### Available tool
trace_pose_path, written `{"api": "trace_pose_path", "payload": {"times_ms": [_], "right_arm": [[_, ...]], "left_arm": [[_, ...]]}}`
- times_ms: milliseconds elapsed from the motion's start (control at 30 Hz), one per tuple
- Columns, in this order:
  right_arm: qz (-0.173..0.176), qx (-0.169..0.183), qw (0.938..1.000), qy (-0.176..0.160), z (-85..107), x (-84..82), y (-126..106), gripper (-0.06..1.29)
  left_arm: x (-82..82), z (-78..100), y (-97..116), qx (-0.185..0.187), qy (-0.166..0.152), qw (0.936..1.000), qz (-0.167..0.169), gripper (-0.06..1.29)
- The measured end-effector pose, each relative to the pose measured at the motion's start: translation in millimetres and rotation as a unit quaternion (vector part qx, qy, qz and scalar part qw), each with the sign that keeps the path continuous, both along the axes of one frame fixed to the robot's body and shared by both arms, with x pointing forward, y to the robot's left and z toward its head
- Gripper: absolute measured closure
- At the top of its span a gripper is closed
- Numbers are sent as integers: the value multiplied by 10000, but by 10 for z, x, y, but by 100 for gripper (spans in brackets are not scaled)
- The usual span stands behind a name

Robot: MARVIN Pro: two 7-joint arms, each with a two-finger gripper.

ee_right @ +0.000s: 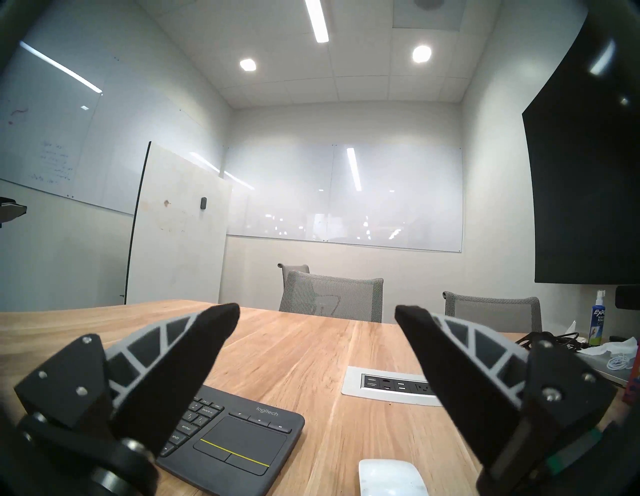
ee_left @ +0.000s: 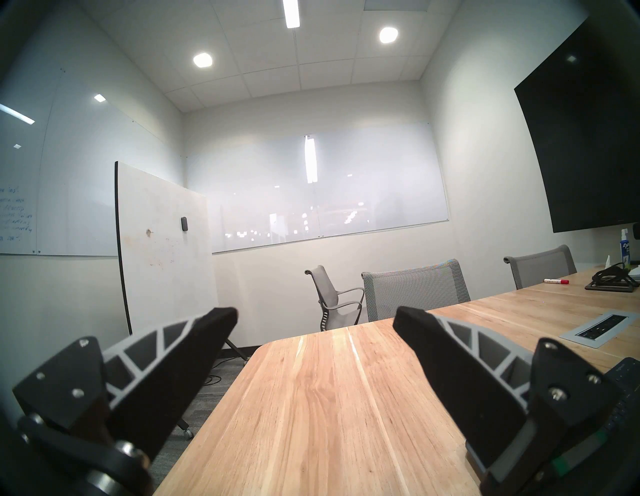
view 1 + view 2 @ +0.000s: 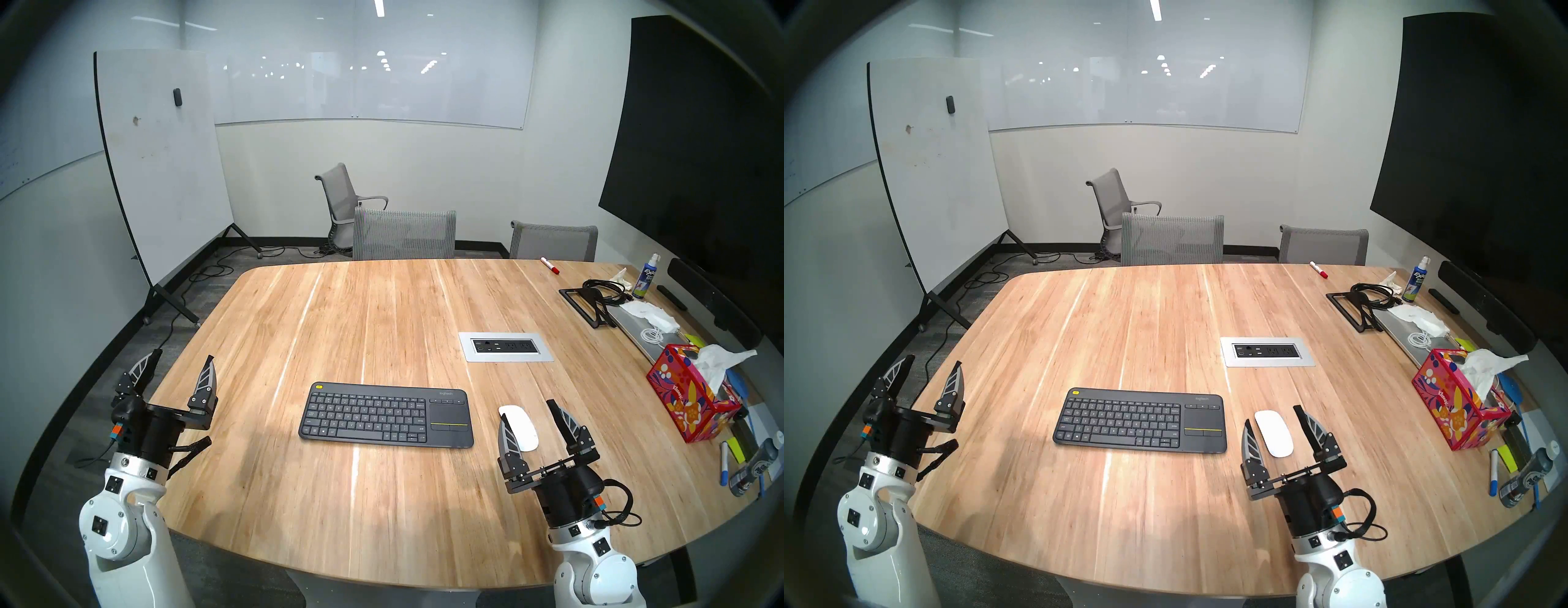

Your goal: Put the mouse beside the keyboard

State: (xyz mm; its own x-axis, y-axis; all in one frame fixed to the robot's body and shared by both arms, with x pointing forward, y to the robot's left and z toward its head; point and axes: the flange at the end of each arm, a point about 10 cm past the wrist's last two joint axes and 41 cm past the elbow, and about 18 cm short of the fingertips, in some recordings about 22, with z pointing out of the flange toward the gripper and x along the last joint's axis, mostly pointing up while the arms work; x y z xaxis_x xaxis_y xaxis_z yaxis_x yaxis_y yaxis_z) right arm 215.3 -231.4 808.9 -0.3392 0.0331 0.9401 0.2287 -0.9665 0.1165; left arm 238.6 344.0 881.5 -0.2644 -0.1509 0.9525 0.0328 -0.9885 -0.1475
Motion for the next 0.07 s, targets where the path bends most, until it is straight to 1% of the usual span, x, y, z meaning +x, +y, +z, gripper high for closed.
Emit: {"api": "trace_pose_path", "payload": {"times_ms": [67], "right_arm": [[1,1,10000,-3,1,0,0,1]], "left_arm": [[0,0,0,0,0,10000,0,-2]]}}
